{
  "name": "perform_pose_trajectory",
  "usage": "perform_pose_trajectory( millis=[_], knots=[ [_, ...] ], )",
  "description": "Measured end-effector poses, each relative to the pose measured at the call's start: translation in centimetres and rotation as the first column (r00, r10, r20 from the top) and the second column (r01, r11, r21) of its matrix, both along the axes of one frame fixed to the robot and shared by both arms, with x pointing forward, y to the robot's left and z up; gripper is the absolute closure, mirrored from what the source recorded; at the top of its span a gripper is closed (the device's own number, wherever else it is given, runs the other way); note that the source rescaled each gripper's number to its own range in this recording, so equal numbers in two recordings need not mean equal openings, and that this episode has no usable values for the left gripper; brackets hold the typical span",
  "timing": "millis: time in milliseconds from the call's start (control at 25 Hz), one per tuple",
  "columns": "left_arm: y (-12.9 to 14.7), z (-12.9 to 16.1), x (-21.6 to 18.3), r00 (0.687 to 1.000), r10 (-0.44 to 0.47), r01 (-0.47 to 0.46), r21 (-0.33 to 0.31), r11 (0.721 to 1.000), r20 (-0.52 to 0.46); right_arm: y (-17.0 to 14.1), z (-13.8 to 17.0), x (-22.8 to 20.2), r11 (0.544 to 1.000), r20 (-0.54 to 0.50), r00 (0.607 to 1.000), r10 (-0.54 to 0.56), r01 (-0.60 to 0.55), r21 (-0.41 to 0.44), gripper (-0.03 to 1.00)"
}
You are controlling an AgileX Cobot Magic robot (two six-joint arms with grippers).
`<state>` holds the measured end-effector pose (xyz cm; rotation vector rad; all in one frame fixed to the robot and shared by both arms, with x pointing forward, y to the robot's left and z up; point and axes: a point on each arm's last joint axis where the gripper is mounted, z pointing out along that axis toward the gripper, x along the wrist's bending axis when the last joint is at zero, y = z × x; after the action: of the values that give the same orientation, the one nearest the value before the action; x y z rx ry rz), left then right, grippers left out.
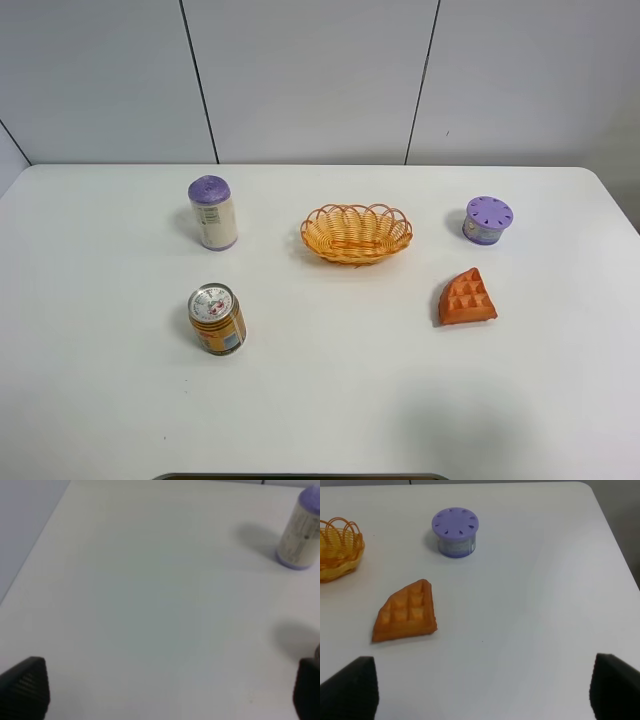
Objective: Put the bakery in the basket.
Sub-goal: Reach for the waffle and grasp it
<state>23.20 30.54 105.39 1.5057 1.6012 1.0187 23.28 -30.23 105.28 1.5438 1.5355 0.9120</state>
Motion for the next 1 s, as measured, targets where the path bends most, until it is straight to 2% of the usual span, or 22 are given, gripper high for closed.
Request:
perform_pose_trajectory(
  millis=[1000],
  knots=[
    [0.0, 0.0, 0.0, 1.0, 0.0, 0.0, 0.0, 1.0, 0.0, -0.01, 0.0, 0.0, 1.0, 0.0, 1.0, -0.002, 0.002, 0.001, 0.47]
  ],
)
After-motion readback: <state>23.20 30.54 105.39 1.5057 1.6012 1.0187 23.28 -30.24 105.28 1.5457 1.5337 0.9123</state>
